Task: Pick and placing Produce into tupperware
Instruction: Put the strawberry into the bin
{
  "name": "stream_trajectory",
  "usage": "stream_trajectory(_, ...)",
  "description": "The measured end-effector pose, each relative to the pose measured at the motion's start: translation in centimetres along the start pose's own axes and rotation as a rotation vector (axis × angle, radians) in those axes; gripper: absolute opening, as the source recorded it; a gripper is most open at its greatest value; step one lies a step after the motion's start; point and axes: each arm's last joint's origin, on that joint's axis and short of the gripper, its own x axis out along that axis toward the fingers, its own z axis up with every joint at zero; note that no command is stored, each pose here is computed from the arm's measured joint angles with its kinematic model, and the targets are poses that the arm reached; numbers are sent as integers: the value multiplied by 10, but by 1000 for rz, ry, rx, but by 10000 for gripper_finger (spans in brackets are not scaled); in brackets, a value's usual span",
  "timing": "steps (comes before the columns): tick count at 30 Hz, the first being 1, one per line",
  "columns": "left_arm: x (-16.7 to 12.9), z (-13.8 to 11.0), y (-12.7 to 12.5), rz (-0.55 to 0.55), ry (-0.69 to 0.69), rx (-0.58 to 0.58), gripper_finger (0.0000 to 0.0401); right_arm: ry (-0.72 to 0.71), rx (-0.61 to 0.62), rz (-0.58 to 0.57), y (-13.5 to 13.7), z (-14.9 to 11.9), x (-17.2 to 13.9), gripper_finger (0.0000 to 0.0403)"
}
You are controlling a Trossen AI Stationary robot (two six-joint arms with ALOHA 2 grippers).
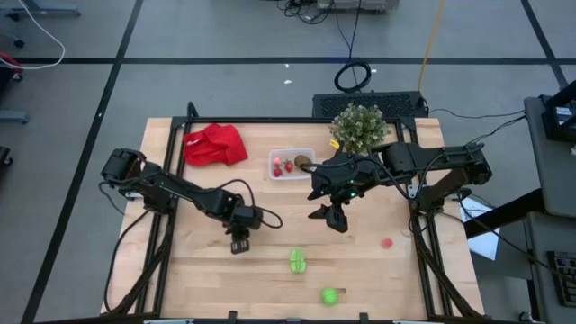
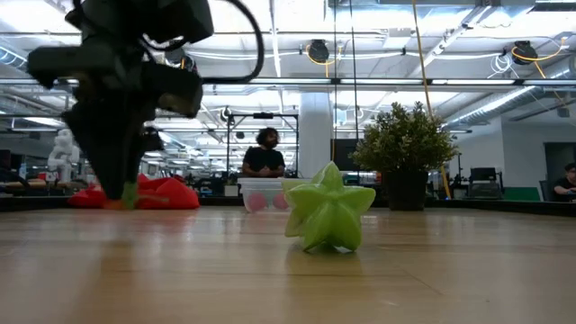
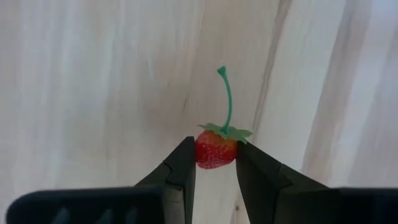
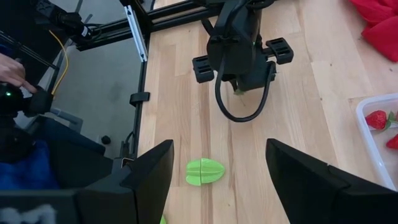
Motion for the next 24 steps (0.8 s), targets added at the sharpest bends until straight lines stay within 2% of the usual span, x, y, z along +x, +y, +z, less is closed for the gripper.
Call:
stream_trajectory(6, -31, 23, 4, 62, 3, 27, 92, 0, 0, 0, 0, 0, 0, 247)
stream_trajectory(13, -76, 54, 22, 117, -53, 45, 92, 2, 0, 2, 0, 0, 0, 247)
stream_trajectory(19, -113, 78, 58, 166, -137, 16, 92, 3, 0, 2, 0, 0, 0, 247)
stream_trajectory(24, -131, 85, 96, 203, -177, -38, 92, 16, -6, -2, 0, -1, 0, 247)
